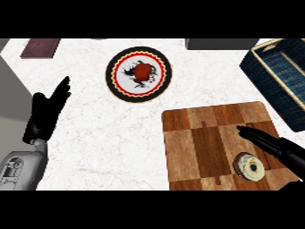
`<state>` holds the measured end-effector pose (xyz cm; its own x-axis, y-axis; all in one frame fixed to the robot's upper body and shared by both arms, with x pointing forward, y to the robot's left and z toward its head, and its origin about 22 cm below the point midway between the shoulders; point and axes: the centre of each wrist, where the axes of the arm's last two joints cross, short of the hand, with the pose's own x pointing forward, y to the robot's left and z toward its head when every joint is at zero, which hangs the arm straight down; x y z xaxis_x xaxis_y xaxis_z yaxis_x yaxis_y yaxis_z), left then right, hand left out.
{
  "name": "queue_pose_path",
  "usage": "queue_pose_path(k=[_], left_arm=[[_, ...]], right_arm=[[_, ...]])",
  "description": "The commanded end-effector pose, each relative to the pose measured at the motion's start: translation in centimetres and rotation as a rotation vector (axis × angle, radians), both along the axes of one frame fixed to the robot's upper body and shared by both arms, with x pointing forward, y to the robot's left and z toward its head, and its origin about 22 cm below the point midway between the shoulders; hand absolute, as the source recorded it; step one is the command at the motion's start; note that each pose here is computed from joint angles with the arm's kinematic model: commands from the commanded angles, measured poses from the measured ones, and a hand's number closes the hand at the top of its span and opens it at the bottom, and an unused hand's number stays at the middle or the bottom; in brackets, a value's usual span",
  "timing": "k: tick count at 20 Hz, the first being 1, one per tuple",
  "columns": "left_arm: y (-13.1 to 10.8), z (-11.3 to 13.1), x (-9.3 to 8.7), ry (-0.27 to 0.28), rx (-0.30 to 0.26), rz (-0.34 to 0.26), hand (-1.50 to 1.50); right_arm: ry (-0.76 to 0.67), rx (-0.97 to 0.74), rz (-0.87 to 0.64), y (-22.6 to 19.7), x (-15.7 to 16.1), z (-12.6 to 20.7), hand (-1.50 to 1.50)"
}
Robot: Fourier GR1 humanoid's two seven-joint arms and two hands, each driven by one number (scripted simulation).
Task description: Pick the cupcake from the cutting board and place it in the basket
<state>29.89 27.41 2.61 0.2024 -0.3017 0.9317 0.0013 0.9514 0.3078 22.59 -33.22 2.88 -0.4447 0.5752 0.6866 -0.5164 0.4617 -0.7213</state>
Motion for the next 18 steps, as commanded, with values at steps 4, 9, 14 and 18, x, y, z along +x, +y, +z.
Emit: queue_pose_path(k=[4,9,14,18], left_arm=[[-1.3,-0.3,0.1,0.009,-0.006,-0.009,0.00],[-1.9,-0.8,-1.6,-0.012,-0.013,0.012,0.00],[2.6,-0.3,-2.0,0.002,-0.001,0.015,0.00],[-0.6,-0.5,0.4,0.001,-0.001,0.017,0.00]], right_arm=[[0.008,-0.001,0.031,2.1,-1.2,-4.1,-1.50],[0.004,0.006,0.007,1.6,0.1,-2.2,-1.50],[-0.123,-0.074,0.065,0.7,-1.6,-3.6,1.50],[-0.203,-0.079,0.072,0.4,0.3,-5.0,1.50]])
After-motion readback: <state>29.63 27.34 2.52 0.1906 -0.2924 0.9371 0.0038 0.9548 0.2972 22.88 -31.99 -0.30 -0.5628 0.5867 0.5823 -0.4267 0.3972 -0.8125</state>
